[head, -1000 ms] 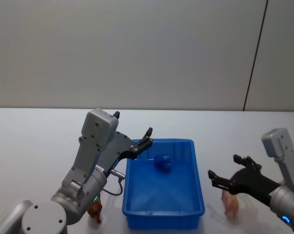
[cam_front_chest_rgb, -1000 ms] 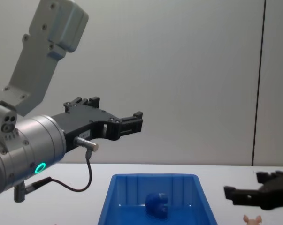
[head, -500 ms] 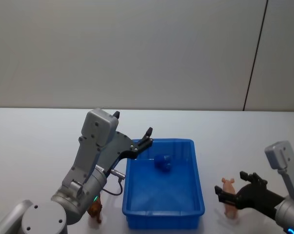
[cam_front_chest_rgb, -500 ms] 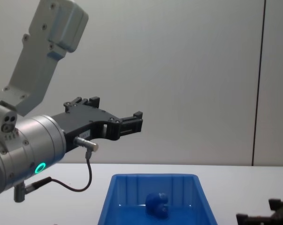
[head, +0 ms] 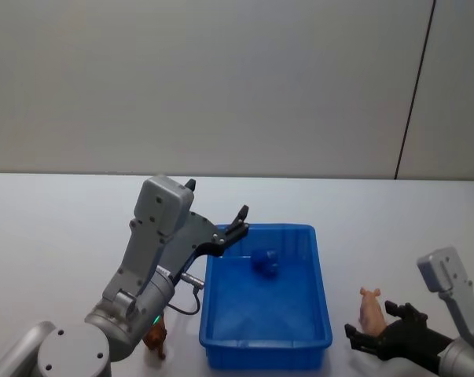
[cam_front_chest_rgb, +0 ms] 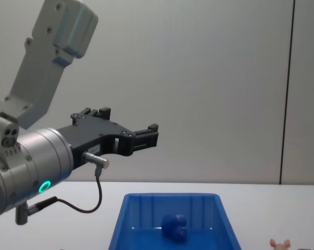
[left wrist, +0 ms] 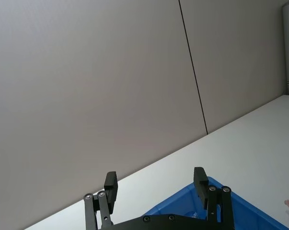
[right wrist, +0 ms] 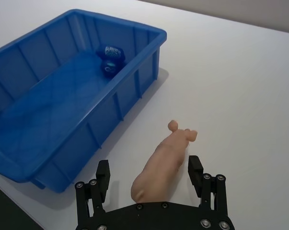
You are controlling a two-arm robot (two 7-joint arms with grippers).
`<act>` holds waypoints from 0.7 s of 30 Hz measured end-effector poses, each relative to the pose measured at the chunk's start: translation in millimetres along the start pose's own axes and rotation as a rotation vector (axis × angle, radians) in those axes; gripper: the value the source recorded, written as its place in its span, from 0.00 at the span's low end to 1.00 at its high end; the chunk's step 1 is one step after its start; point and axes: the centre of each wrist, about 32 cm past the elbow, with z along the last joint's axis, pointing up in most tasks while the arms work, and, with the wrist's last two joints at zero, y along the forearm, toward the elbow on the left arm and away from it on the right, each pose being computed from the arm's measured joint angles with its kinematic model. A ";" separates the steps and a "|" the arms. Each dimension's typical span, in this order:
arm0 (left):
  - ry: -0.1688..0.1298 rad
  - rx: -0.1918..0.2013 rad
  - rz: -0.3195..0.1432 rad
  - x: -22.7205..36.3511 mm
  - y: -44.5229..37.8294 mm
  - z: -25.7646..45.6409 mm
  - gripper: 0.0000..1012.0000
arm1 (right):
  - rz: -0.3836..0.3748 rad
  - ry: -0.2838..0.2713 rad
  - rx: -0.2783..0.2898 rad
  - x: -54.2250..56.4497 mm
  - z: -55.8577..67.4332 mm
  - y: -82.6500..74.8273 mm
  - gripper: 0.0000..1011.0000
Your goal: Pick up the two dolls from the table and place them into the box.
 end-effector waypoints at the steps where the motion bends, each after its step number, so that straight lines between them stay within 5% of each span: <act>1: 0.000 0.000 0.000 0.0 0.0 0.0 0.99 | -0.001 0.001 -0.004 -0.6 -0.6 0.4 0.99; 13: 0.000 0.000 0.000 0.0 0.0 0.0 0.99 | -0.023 0.026 -0.030 -7.7 -5.8 5.8 0.78; 21: 0.000 0.000 0.000 0.0 0.0 0.0 0.99 | -0.059 0.039 -0.030 -11.1 -6.6 8.0 0.50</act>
